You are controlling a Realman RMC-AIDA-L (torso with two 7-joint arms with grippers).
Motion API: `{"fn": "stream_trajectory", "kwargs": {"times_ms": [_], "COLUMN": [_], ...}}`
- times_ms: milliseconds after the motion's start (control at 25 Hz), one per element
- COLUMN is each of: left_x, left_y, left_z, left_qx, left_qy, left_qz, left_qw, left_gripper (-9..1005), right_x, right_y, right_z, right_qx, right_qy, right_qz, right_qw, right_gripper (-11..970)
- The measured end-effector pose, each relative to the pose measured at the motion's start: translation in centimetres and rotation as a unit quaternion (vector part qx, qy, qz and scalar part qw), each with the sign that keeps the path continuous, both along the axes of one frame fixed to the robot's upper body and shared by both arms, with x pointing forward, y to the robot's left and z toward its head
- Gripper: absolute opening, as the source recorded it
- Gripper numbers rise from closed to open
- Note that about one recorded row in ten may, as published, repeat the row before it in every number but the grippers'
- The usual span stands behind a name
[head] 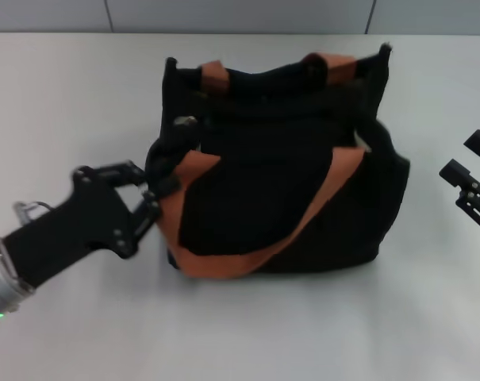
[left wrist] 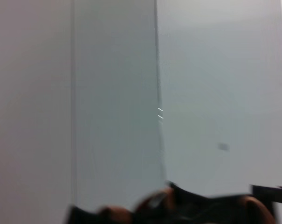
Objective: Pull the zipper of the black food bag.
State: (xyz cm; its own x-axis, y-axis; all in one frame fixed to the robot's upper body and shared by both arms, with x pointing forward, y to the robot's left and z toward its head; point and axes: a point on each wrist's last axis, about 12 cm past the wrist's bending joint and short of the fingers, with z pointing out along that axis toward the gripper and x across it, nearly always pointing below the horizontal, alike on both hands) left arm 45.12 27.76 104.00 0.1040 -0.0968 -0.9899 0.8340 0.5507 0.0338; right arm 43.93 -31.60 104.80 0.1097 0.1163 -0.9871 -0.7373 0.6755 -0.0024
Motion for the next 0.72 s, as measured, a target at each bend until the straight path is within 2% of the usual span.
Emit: {"fn": "stream_trajectory", "kwargs": {"times_ms": [280, 320, 440, 480, 520, 600, 720], "left_x": [-0.5, -0.5, -1.0, -1.6, -1.6, -1.8, -1.0], "left_y": [2.1, 2.1, 3.2, 4.3, 4.3, 5.3, 5.0], "left_z": [0.3, 0.3, 0.1, 0.1, 0.1, 0.0, -0.6], "left_qx": [0.019, 0.019, 0.034, 0.035, 0.035, 0.040, 0.067], "left_qy": [-0.069, -0.069, -0.088, -0.091, -0.091, -0.092, -0.085], "left_qz": [0.088, 0.088, 0.133, 0.172, 0.172, 0.209, 0.218], "left_qw": [0.994, 0.994, 0.987, 0.980, 0.980, 0.973, 0.970], "left_gripper": [170, 213, 341, 384, 465, 626, 705], "right_x": [0.5, 0.5, 0.5, 0.5, 0.5, 0.5, 0.5], "right_y": [-0.1, -0.1, -0.1, -0.2, -0.2, -0.2, -0.3], "right_z": [0.2, 0.2, 0.3, 0.3, 0.3, 0.3, 0.4], "right_qx": [0.005, 0.005, 0.006, 0.007, 0.008, 0.010, 0.012], "right_qy": [0.004, 0.004, 0.002, 0.002, 0.002, 0.000, -0.002], "right_qz": [-0.002, -0.002, -0.005, -0.006, -0.008, -0.010, -0.011], "right_qw": [1.000, 1.000, 1.000, 1.000, 1.000, 1.000, 1.000], "right_gripper": [505, 506, 506, 506, 506, 506, 506]}}
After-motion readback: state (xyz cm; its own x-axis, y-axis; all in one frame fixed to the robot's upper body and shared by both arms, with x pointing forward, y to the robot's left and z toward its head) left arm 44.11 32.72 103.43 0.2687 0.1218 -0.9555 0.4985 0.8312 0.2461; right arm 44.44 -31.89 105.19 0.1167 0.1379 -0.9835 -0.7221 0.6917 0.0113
